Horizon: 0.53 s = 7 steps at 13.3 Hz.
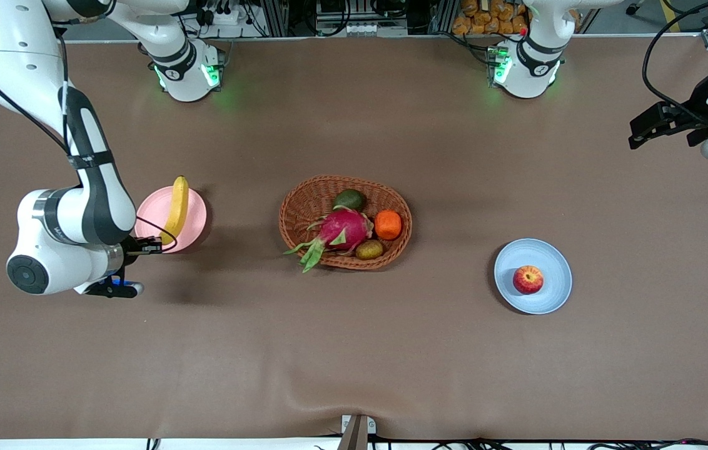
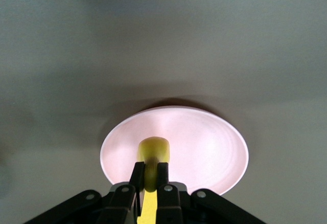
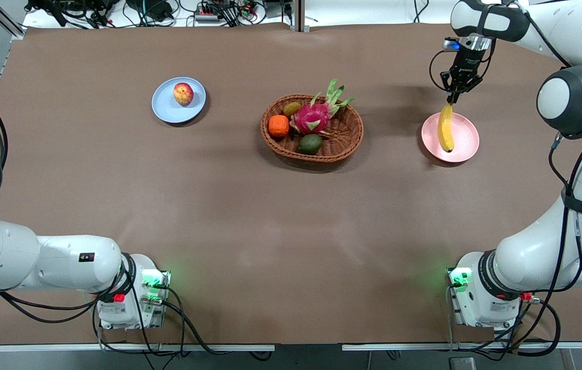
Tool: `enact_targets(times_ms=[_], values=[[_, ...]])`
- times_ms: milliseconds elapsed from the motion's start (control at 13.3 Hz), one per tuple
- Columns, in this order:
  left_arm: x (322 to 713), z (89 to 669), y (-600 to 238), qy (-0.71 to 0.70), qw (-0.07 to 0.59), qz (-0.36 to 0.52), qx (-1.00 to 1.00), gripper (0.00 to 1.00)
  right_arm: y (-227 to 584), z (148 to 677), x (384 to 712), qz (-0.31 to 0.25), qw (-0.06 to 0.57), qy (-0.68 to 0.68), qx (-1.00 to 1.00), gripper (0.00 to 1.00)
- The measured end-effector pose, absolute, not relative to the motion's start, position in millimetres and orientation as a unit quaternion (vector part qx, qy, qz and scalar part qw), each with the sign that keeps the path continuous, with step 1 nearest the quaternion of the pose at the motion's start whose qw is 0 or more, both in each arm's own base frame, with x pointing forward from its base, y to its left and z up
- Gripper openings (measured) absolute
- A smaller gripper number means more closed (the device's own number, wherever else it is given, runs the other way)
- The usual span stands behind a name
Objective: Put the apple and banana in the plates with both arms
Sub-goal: 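Lower the banana onto the pink plate and open the right gripper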
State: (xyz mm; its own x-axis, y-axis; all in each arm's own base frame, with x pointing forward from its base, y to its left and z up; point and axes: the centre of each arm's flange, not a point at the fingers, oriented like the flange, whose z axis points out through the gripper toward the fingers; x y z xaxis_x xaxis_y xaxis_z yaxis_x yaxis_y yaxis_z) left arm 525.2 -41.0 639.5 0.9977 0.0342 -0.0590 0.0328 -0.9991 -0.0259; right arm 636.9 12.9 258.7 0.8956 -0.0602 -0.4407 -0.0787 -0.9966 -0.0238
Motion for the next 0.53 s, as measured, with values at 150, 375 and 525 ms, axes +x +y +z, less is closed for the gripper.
enact_targets(times_ms=[150, 375, 525], values=[[525, 639, -41, -0.017, 0.012, 0.03, -0.999, 1.0, 11, 250, 635, 0.229, 0.018, 0.034, -0.973, 0.14], [525, 640, -42, -0.016, 0.012, 0.029, -0.999, 1.0, 11, 240, 633, 0.235, 0.017, 0.033, -0.971, 0.2], [523, 643, -50, -0.01, 0.003, 0.027, -1.0, 1.0, 10, 239, 633, 0.235, 0.017, 0.033, -0.971, 0.43]])
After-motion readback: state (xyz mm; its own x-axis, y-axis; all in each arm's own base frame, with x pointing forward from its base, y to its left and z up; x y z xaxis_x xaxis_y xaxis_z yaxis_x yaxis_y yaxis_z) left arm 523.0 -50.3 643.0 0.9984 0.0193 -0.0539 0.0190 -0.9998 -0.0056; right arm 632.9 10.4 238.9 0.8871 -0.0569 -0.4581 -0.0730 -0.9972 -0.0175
